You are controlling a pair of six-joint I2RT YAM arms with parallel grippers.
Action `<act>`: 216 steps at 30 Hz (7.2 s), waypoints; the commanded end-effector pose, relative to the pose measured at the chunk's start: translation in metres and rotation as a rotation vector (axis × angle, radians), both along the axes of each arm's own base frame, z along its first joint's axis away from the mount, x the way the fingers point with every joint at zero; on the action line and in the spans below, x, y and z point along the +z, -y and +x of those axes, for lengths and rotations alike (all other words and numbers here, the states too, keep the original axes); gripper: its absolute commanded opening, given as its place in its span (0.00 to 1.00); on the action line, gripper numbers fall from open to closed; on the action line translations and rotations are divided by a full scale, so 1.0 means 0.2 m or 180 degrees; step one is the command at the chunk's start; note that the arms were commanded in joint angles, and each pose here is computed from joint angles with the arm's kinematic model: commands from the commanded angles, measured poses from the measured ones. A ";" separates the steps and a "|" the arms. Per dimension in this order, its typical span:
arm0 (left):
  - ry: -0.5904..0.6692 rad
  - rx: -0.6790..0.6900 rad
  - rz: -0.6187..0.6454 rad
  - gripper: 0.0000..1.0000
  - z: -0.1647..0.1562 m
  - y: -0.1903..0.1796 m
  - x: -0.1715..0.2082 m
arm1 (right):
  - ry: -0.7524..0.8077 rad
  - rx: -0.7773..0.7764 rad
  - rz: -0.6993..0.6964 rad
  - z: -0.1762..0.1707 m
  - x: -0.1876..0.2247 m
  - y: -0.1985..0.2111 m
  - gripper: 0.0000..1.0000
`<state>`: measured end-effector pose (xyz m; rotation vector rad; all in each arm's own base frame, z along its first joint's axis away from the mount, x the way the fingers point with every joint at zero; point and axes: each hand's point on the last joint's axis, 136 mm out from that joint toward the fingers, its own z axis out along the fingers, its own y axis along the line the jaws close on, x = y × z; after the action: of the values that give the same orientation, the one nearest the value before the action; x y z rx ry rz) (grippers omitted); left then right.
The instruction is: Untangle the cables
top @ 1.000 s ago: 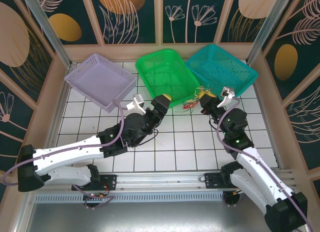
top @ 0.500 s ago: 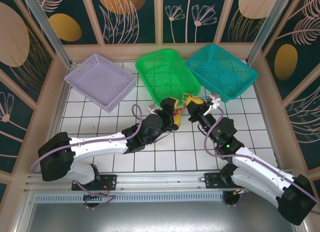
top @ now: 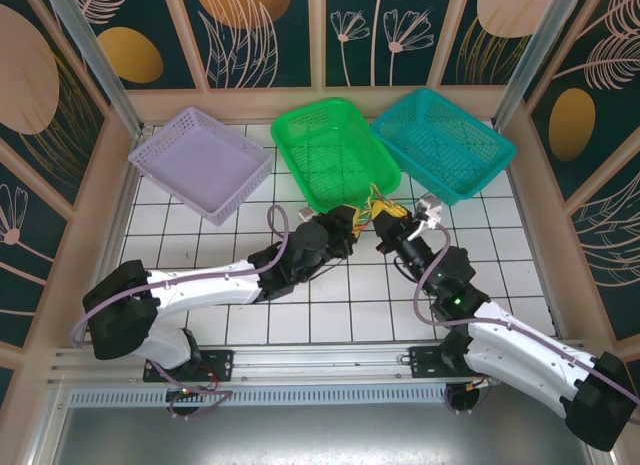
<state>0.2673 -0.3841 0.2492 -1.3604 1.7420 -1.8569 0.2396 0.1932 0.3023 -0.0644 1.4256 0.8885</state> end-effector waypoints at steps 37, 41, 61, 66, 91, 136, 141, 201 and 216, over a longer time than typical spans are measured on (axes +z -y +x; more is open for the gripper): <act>0.2806 -0.0241 0.2740 0.52 -0.29 -0.08 0.23 | -0.3487 -0.0362 0.1986 0.24 -0.41 0.45 0.00; 0.2343 -0.0180 0.2260 0.60 -0.29 -0.17 0.23 | -0.3282 -0.0423 0.1972 0.26 -0.37 0.46 0.00; 0.1362 -0.0646 0.1179 0.46 -0.21 0.11 -0.03 | -0.3270 -0.0039 0.1962 0.18 -0.36 0.24 0.00; 0.1351 -0.0611 0.1216 0.51 -0.17 0.13 -0.07 | -0.3411 -0.0007 0.2004 0.13 -0.39 0.21 0.00; 0.0897 -0.0524 0.1715 0.33 -0.11 0.13 -0.22 | -0.3597 0.0057 0.2290 0.05 -0.44 0.17 0.00; 0.3958 -0.2671 0.2669 0.00 -0.14 -0.07 0.20 | -0.1682 0.1710 -0.1457 0.04 -0.28 -0.27 0.45; 0.3921 -0.2715 0.2807 0.00 -0.13 -0.09 0.20 | -0.1898 0.1180 -0.1620 0.14 -0.36 -0.18 0.18; 0.2874 -0.1970 0.3640 0.00 0.03 -0.34 0.06 | -0.1552 0.0313 -0.0918 -0.04 0.12 -0.12 0.72; 0.3261 -0.1964 0.3568 0.00 -0.04 -0.24 0.08 | -0.4475 0.0907 0.3194 0.00 -0.15 -0.39 0.83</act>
<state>0.2608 -0.3285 0.2548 0.4879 2.0676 -0.9399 0.2355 0.2536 0.2151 1.2579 2.1907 1.6123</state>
